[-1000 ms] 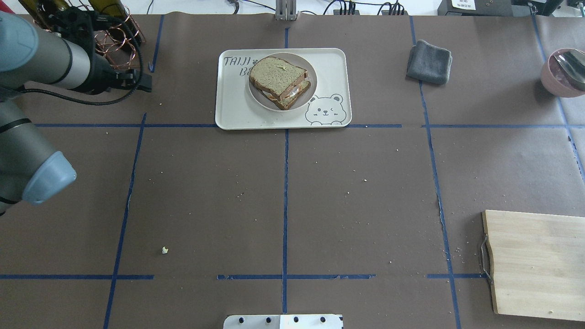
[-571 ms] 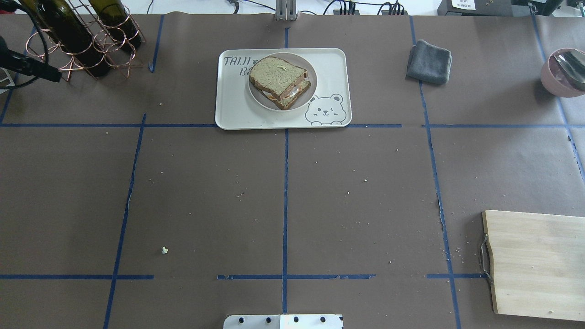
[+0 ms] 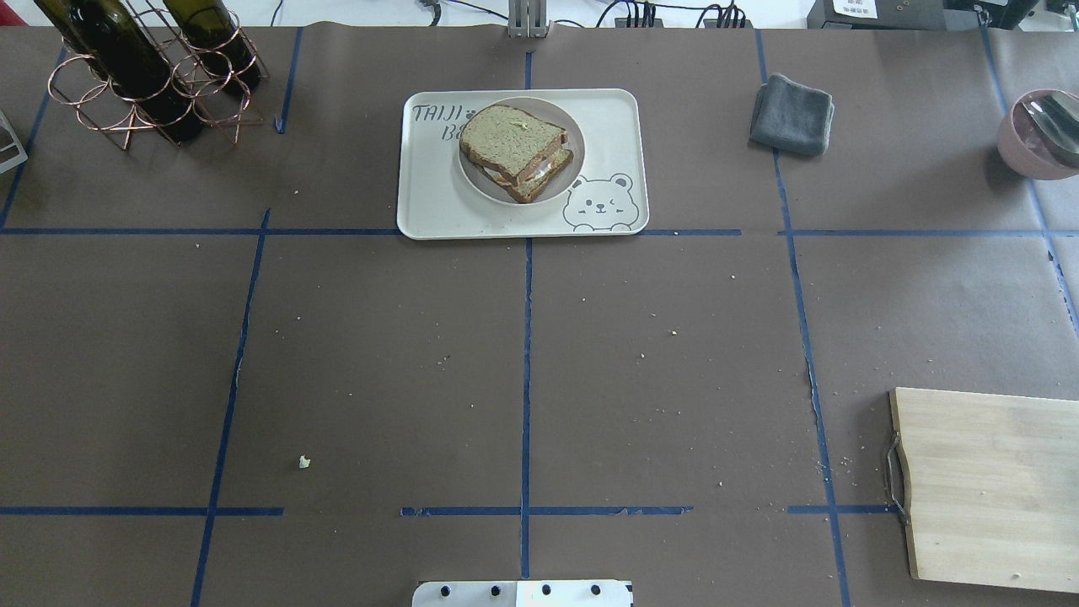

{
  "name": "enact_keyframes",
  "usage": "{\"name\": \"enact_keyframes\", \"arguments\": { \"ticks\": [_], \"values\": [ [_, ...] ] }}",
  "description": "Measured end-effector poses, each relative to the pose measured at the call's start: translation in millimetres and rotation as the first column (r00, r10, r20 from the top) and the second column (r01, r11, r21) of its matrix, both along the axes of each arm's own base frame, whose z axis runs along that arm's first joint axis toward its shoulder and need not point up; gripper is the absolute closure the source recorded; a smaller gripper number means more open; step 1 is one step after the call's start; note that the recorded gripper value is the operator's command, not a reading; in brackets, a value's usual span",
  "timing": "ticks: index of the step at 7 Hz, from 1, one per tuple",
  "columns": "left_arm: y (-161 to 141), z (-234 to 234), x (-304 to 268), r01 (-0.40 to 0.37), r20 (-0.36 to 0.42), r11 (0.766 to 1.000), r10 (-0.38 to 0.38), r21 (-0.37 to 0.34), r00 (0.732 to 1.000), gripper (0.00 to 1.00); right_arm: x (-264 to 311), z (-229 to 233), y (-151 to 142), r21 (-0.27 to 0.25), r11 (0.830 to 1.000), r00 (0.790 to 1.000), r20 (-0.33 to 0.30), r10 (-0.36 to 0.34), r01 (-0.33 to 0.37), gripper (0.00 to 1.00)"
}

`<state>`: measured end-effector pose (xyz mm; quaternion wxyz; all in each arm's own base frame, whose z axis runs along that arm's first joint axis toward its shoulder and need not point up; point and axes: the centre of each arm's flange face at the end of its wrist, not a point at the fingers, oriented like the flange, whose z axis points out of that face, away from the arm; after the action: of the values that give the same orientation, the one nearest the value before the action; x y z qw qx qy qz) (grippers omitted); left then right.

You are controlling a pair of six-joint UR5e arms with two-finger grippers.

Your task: Make sandwich and place on tray

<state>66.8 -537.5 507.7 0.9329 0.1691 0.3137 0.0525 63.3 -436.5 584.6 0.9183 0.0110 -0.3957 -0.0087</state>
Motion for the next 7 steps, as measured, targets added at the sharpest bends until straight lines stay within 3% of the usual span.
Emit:
{"name": "enact_keyframes", "arguments": {
  "ticks": [2,5,7],
  "values": [
    [5.2,24.7,-37.1,-0.039,-0.047,0.993,0.034,-0.114,0.998,0.00,0.1,-1.2,-1.2,0.002,1.000,1.000,-0.001,0.001,-0.001,0.00],
    [22.3,61.4,-101.6,-0.124,-0.045,0.975,0.117,-0.182,0.992,0.00,-1.0,-1.9,-0.7,-0.001,1.000,1.000,0.019,0.003,-0.003,0.00],
    [42.5,103.5,-136.6,-0.150,-0.086,0.965,0.135,-0.215,0.987,0.00,0.5,-0.1,0.0,-0.008,1.000,1.000,0.024,0.009,-0.009,0.00]
  ]
}}
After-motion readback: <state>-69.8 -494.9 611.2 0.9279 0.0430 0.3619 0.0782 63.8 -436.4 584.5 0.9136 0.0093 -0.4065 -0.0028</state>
